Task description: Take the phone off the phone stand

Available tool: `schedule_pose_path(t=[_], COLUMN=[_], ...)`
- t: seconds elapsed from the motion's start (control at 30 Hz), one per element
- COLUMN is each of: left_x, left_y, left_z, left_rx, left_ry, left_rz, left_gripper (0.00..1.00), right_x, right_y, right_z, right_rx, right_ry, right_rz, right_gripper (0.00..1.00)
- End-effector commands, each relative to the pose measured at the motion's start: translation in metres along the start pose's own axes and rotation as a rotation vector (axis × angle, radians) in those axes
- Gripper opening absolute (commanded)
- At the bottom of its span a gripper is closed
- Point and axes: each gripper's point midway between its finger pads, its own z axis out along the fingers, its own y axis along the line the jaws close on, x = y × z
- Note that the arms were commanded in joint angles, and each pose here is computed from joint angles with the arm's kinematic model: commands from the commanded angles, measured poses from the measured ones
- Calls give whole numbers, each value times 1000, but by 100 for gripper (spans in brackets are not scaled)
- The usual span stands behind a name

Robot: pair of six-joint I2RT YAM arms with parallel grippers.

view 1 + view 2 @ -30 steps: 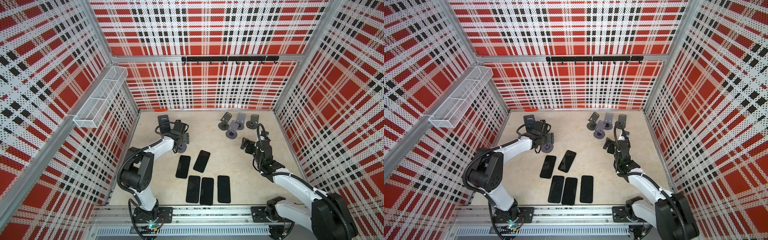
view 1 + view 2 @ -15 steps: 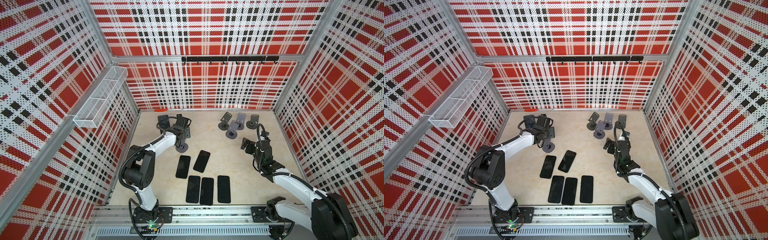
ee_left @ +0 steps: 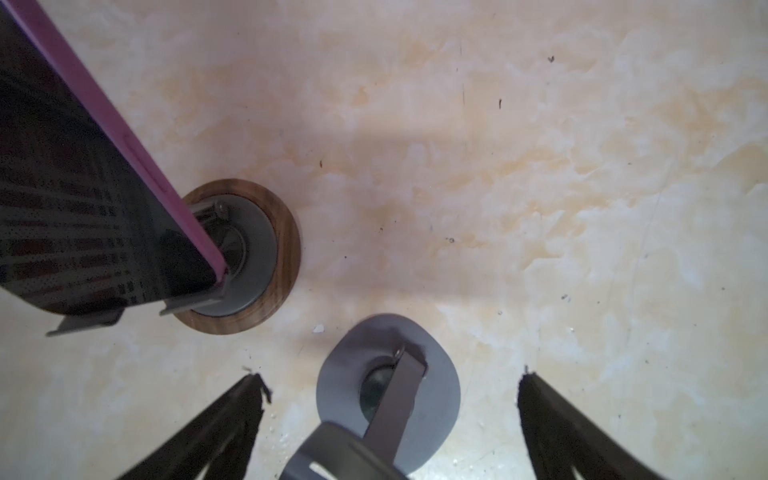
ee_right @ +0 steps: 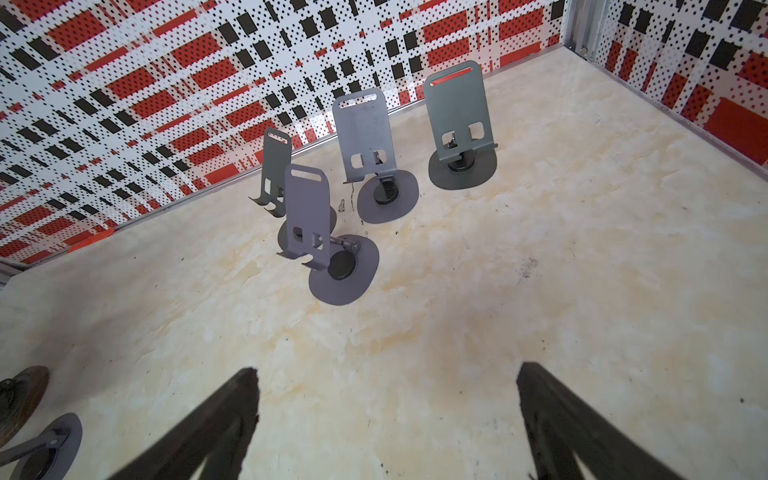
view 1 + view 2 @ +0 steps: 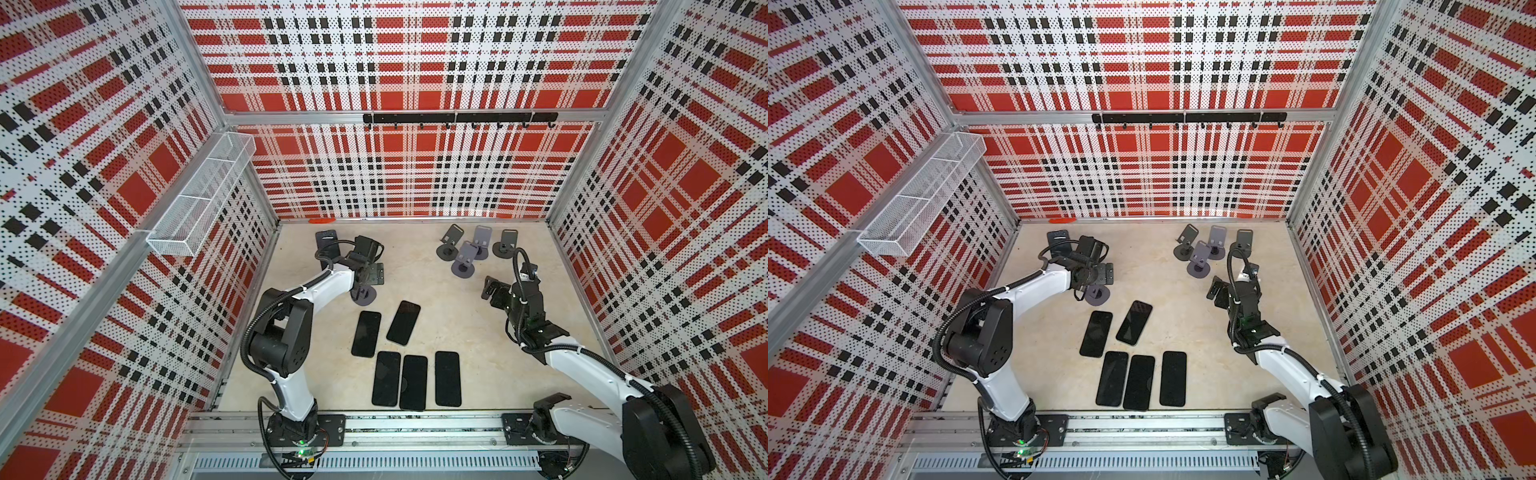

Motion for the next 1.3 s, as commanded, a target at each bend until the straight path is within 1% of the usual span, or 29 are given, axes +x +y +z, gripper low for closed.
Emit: schedule_pose_path(t=[0.0, 0.03, 0.13, 0.2, 0.27, 0.43, 0.5, 0.57, 0.6, 0.67, 0.73, 0.77, 0.83, 0.9, 1.0, 1.07, 1.13, 1.2, 1.27], left_x=[4, 5, 7, 7, 6, -3, -5, -4, -4, -3, -1, 0, -1, -9, -20, -25, -24, -16, -6], left_y=[-3, -4, -6, -1, 2, -2, -4, -7, -7, -11, -14, -15, -11, -7, -6, -4, -8, -16, -21], left_z=[-10, -10, -8, -4, -1, 0, 2, 5, 6, 8, 8, 8, 9, 8, -3, -12, -17, -16, -13], left_rx=[44, 44, 40, 8, -4, 26, 48, 63, 64, 74, 97, 108, 103, 111, 170, 183, 225, 258, 221], left_ry=[2, -4, -13, -16, -16, -15, -3, 14, 18, 29, 45, 56, 78, 77, 51, 29, 27, 53, 95], left_rz=[-25, -42, -89, -103, -106, -69, -54, -14, -2, 23, 78, 110, 160, 170, 192, 220, 251, 296, 364], left_gripper=[99, 100, 93, 87, 86, 85, 81, 80, 80, 85, 96, 100, 98, 98, 98, 99, 99, 98, 98], right_x=[-3, -4, -3, -3, -4, -5, -4, -4, -4, -4, -4, -4, -3, -2, 1, 1, 1, 2, 4], right_y=[-3, -2, -2, -1, -1, -2, -1, -1, -1, -1, -1, -1, -2, -1, -3, -3, -6, -8, -8], right_z=[1, 1, 1, 1, 1, 0, 0, 1, 1, 1, 1, 1, 1, 1, 4, 5, 6, 7, 8], right_rx=[11, 9, 7, 7, 6, 6, 5, 5, 5, 5, 6, 7, 8, 2, 9, 15, 29, 42, 45], right_ry=[-8, -9, -5, -4, -7, -9, -8, -8, -7, -7, -6, -6, -4, -6, 0, 5, 0, -2, 4], right_rz=[6, 6, 5, 4, 6, 7, 7, 7, 6, 6, 5, 4, 6, 7, 5, 3, 2, -2, -2], right_gripper=[100, 100, 100, 100, 100, 100, 100, 100, 100, 100, 100, 100, 100, 100, 100, 100, 100, 100, 100])
